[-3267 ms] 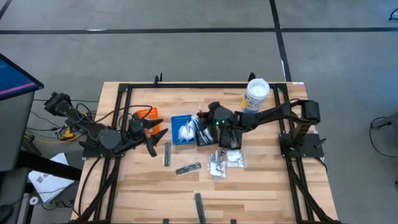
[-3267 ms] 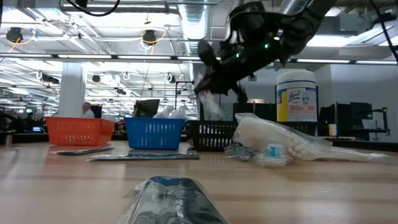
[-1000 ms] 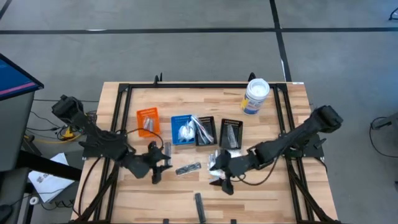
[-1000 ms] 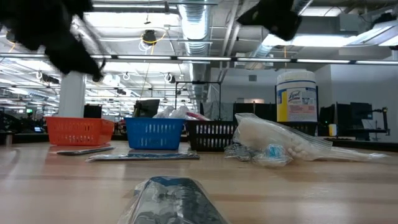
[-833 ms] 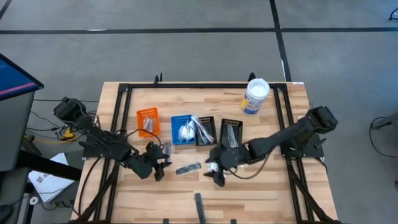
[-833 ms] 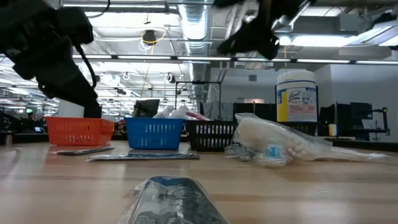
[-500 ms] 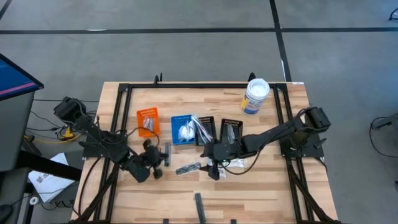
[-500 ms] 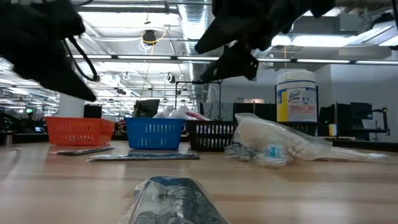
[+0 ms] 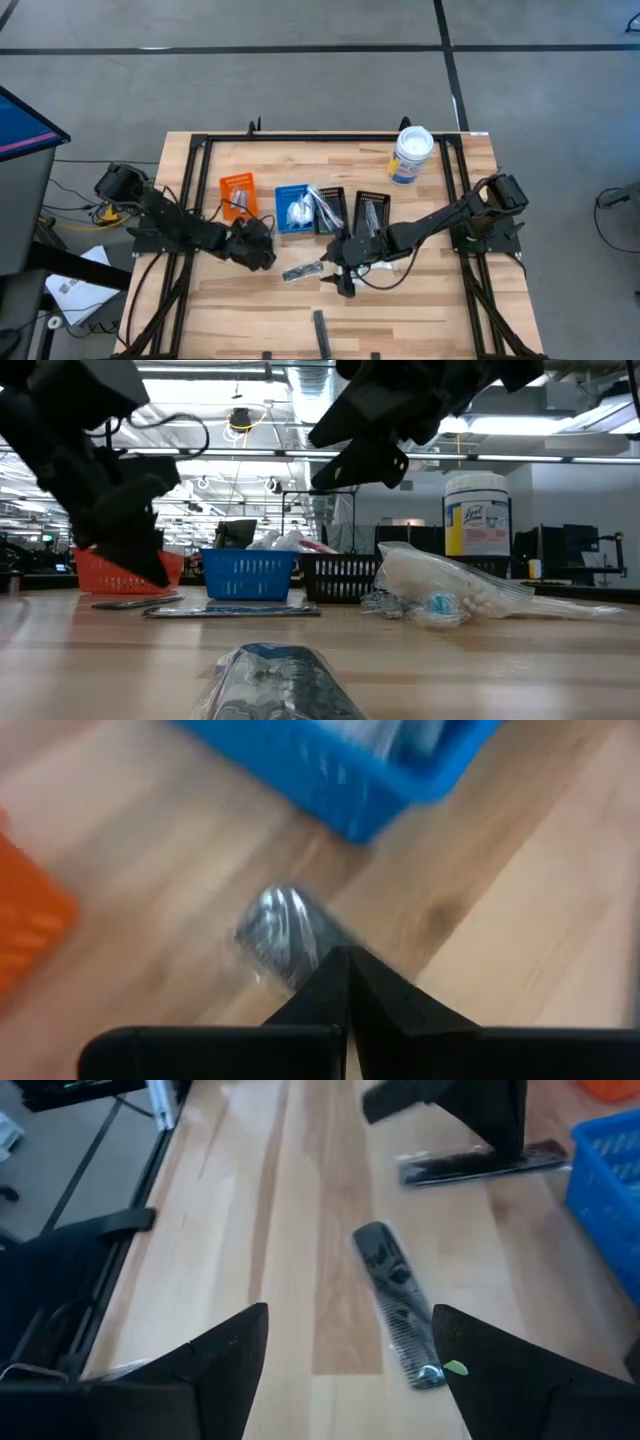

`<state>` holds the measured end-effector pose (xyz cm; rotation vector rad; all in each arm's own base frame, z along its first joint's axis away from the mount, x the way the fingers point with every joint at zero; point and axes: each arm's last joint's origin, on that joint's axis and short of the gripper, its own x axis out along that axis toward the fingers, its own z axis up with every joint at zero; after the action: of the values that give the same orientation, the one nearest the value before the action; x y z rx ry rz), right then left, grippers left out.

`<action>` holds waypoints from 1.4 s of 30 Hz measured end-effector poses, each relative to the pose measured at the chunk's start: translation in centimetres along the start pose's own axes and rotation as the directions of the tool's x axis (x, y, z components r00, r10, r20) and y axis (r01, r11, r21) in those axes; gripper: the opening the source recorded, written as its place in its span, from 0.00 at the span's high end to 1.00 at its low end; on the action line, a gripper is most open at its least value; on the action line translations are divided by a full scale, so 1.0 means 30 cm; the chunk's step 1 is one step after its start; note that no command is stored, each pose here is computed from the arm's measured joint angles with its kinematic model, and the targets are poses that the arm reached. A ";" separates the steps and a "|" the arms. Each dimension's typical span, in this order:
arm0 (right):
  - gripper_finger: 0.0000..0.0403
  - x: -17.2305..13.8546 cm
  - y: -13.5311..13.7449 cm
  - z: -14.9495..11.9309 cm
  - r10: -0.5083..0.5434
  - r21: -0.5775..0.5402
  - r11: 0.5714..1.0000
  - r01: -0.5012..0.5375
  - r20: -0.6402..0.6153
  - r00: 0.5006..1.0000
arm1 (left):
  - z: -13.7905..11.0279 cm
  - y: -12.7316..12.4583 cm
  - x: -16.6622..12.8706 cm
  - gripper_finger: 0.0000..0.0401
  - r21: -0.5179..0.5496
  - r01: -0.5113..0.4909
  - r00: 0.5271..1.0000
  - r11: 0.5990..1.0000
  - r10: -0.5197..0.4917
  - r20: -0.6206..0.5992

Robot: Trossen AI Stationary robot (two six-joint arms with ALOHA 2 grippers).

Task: Pick & Place Travel size toiletries
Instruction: Put the black comb into the right black bin

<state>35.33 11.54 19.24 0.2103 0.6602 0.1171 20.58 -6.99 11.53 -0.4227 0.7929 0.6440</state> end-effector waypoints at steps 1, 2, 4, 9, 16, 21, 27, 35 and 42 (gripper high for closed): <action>0.32 0.000 0.003 0.000 0.002 -0.009 1.000 -0.002 0.001 1.000 | -0.008 -0.003 0.010 1.00 0.003 -0.002 1.000 1.000 0.002 -0.019; 0.33 0.000 0.006 -0.001 0.005 -0.015 1.000 -0.005 0.001 1.000 | -0.010 -0.010 0.017 1.00 0.011 -0.002 1.000 1.000 0.002 -0.029; 0.34 -0.001 0.008 -0.002 0.006 -0.018 1.000 -0.006 0.001 1.000 | -0.023 -0.026 0.030 1.00 0.030 0.013 0.998 0.999 -0.011 -0.061; 0.36 0.000 0.002 0.001 0.001 -0.015 1.000 -0.001 0.004 1.000 | -0.065 -0.109 0.003 1.00 0.207 0.164 0.980 0.964 -0.136 -0.143; 0.41 0.002 -0.021 0.009 -0.015 -0.002 1.000 0.015 0.008 1.000 | -0.114 -0.187 -0.106 1.00 0.450 0.378 0.925 0.809 -0.305 -0.228; 0.44 0.002 -0.034 0.015 -0.015 -0.026 1.000 0.015 0.014 1.000 | -0.125 -0.209 -0.217 1.00 0.486 0.372 0.915 0.790 -0.400 -0.051; 0.46 0.001 -0.019 0.045 0.075 -0.092 0.993 -0.067 0.091 0.993 | -0.134 -0.189 -0.296 1.00 0.418 0.306 0.914 0.855 -0.386 0.121; 0.62 0.068 -0.017 0.057 0.102 -0.134 0.986 -0.096 0.039 0.994 | -0.178 -0.205 -0.244 1.00 0.372 0.406 0.912 0.835 -0.396 -0.105; 0.96 0.307 0.035 0.117 0.112 -0.264 0.953 -0.150 -0.154 0.982 | -0.241 -0.253 -0.365 1.00 0.284 0.551 0.834 0.785 -0.524 -0.172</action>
<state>44.70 13.62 16.70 -0.0229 0.7592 0.3517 16.15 -20.73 16.15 -0.3523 0.7920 -0.0484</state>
